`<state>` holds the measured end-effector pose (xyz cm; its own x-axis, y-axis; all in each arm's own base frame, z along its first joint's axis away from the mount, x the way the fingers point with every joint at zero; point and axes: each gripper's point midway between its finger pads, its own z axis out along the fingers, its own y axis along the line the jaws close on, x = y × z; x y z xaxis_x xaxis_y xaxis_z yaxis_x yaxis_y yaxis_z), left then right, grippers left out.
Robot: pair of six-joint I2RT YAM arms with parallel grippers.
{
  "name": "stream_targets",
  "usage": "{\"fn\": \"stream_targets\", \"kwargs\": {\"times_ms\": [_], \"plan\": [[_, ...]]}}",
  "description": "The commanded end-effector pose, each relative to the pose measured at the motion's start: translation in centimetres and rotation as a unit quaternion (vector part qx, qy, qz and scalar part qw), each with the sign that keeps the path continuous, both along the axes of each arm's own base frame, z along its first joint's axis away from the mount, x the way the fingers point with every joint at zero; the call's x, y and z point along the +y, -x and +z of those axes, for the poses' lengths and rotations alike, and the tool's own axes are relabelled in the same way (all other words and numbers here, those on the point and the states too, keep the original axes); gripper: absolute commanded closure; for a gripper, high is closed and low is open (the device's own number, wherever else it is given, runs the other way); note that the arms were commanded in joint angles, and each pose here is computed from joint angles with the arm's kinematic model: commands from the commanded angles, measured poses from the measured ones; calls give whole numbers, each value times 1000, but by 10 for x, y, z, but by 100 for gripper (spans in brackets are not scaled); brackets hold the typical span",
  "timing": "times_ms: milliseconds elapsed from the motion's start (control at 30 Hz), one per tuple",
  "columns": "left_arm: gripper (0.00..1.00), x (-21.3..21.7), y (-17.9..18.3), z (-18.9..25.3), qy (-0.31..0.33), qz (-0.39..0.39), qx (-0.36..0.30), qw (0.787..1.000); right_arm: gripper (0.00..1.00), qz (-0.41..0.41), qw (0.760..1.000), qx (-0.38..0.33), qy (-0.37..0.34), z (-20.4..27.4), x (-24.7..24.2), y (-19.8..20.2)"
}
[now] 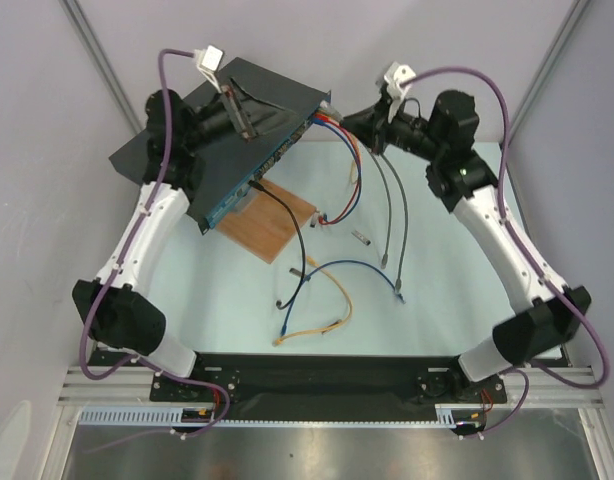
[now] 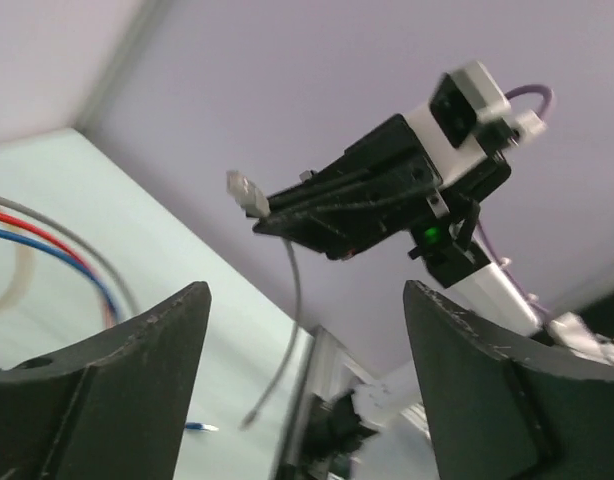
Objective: Insert the plug into the switch port
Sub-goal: Insert the connector into the switch port.
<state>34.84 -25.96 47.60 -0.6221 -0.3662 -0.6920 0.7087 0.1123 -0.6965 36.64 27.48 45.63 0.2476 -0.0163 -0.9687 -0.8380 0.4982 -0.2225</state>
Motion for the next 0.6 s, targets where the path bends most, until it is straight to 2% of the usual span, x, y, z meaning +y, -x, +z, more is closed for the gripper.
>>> {"fn": "stream_targets", "kwargs": {"times_ms": [0, 67, 100, 167, 200, 333, 567], "plan": [[16, 37, 1, 40, -29, 74, -123, 989, 100, -15, 995, 98, 9, -18, -8, -37], [8, 53, -6, 41, -57, 120, -161, 978, 100, -28, 990, 134, 17, -31, -13, -55], [7, 58, -2, 47, -79, 140, -209, 965, 100, -32, 989, 146, 20, -37, -10, -71], [5, 67, -4, 46, -107, 174, -214, 955, 100, -34, 984, 172, 35, -49, -10, -81], [5, 72, -1, 49, -123, 192, -238, 944, 100, -36, 982, 183, 40, -57, -8, -88], [5, 83, -2, 34, -160, 223, -231, 933, 100, -39, 973, 217, 62, -81, 1, -114], [5, 89, 8, 24, -166, 237, -233, 928, 100, -58, 965, 248, 62, -101, 8, -142]]}}
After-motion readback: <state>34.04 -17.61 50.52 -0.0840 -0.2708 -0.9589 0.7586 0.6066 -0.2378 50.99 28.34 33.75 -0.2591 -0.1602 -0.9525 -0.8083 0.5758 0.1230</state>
